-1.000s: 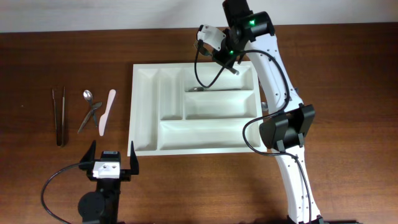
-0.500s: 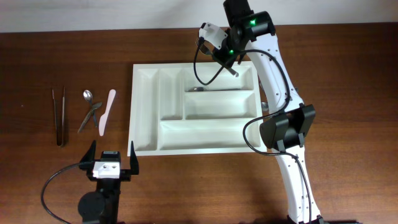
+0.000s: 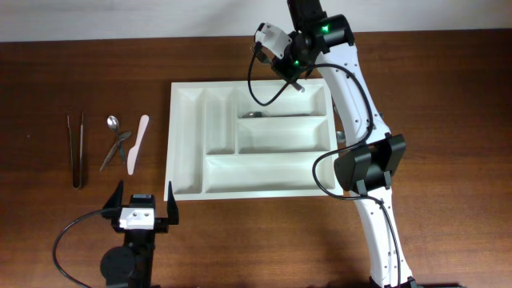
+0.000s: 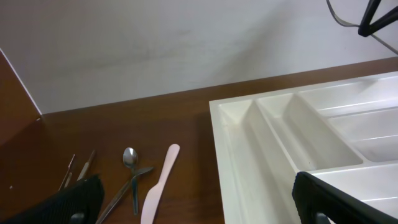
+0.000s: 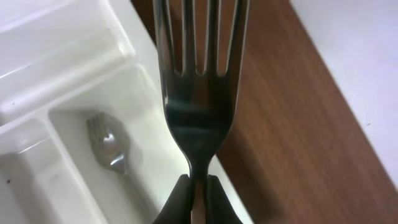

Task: Pack container
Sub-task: 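Lower the fork into the top compartment and open the right gripper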

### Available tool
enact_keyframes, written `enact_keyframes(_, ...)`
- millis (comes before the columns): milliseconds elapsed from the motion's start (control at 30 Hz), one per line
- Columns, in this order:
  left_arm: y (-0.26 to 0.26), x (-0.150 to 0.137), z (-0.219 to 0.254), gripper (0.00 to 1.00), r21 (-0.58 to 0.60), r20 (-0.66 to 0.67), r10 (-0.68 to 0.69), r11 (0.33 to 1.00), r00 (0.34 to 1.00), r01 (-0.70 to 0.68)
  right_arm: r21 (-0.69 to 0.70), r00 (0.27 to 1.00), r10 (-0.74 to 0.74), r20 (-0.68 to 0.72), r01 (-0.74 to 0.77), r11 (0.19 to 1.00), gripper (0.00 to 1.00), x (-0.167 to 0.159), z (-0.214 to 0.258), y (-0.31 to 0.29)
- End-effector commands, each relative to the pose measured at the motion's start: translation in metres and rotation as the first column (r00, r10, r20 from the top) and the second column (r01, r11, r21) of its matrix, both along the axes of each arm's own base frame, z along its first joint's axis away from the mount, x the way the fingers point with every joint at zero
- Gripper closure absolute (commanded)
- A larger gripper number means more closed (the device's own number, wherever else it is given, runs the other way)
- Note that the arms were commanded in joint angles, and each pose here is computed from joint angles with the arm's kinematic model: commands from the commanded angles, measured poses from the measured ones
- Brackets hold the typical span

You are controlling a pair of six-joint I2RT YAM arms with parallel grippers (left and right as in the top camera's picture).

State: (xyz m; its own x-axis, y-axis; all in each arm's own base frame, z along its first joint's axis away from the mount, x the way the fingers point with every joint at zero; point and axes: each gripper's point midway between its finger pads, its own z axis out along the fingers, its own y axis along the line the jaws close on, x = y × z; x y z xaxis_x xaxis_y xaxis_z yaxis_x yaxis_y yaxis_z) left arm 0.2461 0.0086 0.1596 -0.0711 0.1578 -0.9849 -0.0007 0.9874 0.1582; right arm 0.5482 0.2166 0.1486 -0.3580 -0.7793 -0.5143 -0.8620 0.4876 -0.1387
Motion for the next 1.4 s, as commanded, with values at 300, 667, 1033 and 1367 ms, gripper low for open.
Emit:
enact_keyframes(300, -0.001, 0.0, -0.001, 0.01, 0.009, 0.001, -0.01, 1.0, 1.0, 0.01, 0.01, 0.999, -0.034, 0.028, 0.033, 0.999, 0.96, 0.01, 0.003, -0.004)
enact_keyframes(667, -0.001, 0.0, -0.001, 0.01, 0.009, 0.001, -0.01, 1.0, 1.0, 0.01, -0.058, 0.995, 0.072, 0.07, -0.068, 0.996, 0.96, 0.019, 0.0, -0.049)
enact_keyframes(1033, -0.001, 0.0, -0.001, 0.01, 0.009, 0.001, -0.01, 1.0, 1.0, 0.01, -0.068, 0.917, 0.384, -0.112, -0.392, 0.917, 0.96, -0.048, -0.02, -0.06)
enact_keyframes(1367, -0.001, 0.0, -0.001, 0.01, 0.009, 0.001, -0.01, 1.0, 1.0, 0.01, -0.083, 0.877, 0.472, -0.086, -0.479, 0.874, 0.96, -0.05, -0.023, -0.055)
